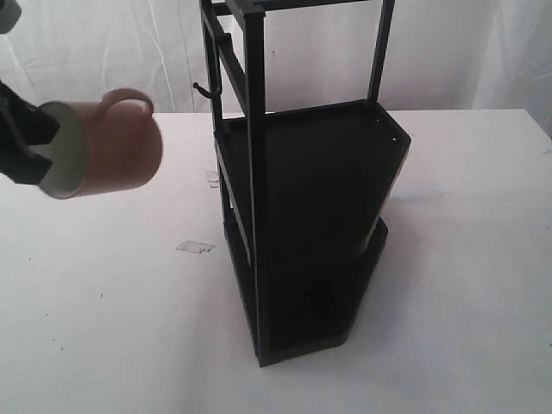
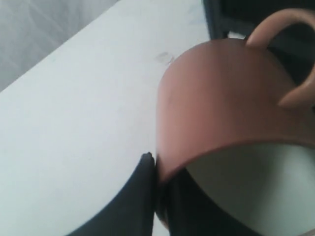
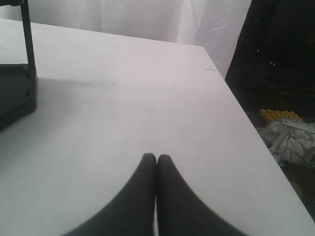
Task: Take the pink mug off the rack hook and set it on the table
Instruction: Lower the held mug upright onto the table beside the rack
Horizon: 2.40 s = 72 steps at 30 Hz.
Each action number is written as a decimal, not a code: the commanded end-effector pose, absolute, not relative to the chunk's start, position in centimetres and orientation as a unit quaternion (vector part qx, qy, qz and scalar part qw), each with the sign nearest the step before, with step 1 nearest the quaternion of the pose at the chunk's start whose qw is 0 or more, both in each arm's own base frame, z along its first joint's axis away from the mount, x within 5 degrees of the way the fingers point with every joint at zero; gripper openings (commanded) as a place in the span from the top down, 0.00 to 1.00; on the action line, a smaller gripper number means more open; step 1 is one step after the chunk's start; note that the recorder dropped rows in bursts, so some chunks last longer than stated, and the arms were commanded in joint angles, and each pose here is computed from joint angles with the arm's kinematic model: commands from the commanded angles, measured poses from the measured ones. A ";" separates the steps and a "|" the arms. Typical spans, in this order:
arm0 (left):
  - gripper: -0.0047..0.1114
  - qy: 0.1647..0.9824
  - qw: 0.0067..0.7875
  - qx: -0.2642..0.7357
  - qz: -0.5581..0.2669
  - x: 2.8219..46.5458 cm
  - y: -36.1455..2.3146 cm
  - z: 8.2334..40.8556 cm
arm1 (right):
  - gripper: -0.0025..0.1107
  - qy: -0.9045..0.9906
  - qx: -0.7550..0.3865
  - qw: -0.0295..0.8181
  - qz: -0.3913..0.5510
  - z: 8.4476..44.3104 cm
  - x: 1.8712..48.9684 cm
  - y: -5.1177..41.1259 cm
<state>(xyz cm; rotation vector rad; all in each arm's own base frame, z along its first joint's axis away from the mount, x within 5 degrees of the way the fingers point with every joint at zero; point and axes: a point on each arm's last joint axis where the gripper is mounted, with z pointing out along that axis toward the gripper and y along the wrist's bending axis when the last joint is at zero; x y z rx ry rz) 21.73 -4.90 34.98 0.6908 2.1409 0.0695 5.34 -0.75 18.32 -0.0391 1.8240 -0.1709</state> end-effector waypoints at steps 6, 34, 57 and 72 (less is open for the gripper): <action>0.96 0.909 0.357 0.189 0.106 20.8 -2.6 34.3 | 0.98 0.788 -0.019 0.611 -0.078 18.3 5.3 -0.8; 0.96 0.959 0.140 0.231 -0.087 24.2 -6.9 26.7 | 0.98 0.788 -0.019 0.611 -0.078 18.3 5.3 -0.8; 0.96 0.938 0.243 0.238 -0.074 26.4 -7.2 28.7 | 0.98 0.788 -0.019 0.611 -0.078 18.3 5.3 -0.8; 0.96 0.959 0.119 0.242 -0.085 30.9 -8.3 23.9 | 0.98 0.788 -0.019 0.611 -0.078 18.3 5.3 -0.8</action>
